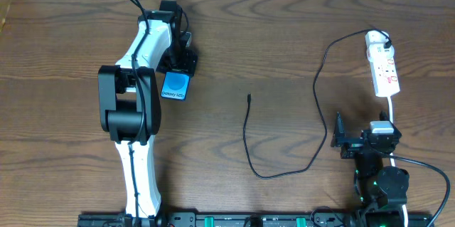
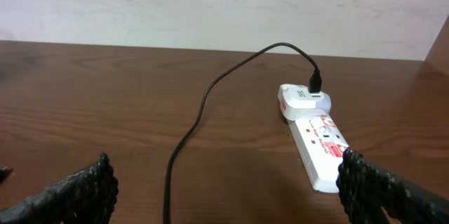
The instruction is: Plug charger to phone and switch on socket
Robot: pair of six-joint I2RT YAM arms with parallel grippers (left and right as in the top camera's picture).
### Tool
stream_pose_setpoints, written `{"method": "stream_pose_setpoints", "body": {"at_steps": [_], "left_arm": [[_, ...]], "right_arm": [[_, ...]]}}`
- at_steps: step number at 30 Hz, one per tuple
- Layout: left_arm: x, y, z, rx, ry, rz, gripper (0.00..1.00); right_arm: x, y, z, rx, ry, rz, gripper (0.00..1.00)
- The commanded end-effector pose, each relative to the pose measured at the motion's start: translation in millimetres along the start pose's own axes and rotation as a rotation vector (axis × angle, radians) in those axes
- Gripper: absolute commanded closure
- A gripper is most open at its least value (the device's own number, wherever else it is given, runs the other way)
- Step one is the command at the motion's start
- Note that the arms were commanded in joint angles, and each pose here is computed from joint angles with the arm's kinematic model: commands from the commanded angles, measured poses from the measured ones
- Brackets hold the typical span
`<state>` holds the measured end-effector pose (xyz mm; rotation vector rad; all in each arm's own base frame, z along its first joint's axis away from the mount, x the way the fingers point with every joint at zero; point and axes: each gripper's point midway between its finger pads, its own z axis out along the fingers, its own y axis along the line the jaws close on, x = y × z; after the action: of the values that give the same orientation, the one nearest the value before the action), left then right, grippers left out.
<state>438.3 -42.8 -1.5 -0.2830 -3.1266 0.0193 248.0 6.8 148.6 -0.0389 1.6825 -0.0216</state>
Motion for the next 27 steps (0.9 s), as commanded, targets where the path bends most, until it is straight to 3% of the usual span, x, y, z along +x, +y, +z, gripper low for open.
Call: {"method": "stream_pose_setpoints", "body": {"at_steps": [1,10,19,22,27], "left_arm": [[14.2,1.2,12.9,-0.003,0.053,0.003,0.24],[14.1,1.2,12.7,-0.003,0.053,0.003,0.25],[14.1,1.2,12.7,-0.003,0.053,0.003,0.34],[14.1,1.2,12.7,-0.003,0.052,0.003,0.40],[14.1,1.2,12.7,-0.003,0.052,0.003,0.58]], "right_arm": [[1.9,0.8,0.2,-0.003,0.006,-0.009,0.01],[1.9,0.8,0.2,-0.003,0.006,-0.009,0.01],[1.9,0.8,0.2,-0.003,0.006,-0.009,0.01],[1.9,0.8,0.2,-0.003,0.006,-0.009,0.01],[1.9,0.8,0.2,-0.003,0.006,-0.009,0.01]]}}
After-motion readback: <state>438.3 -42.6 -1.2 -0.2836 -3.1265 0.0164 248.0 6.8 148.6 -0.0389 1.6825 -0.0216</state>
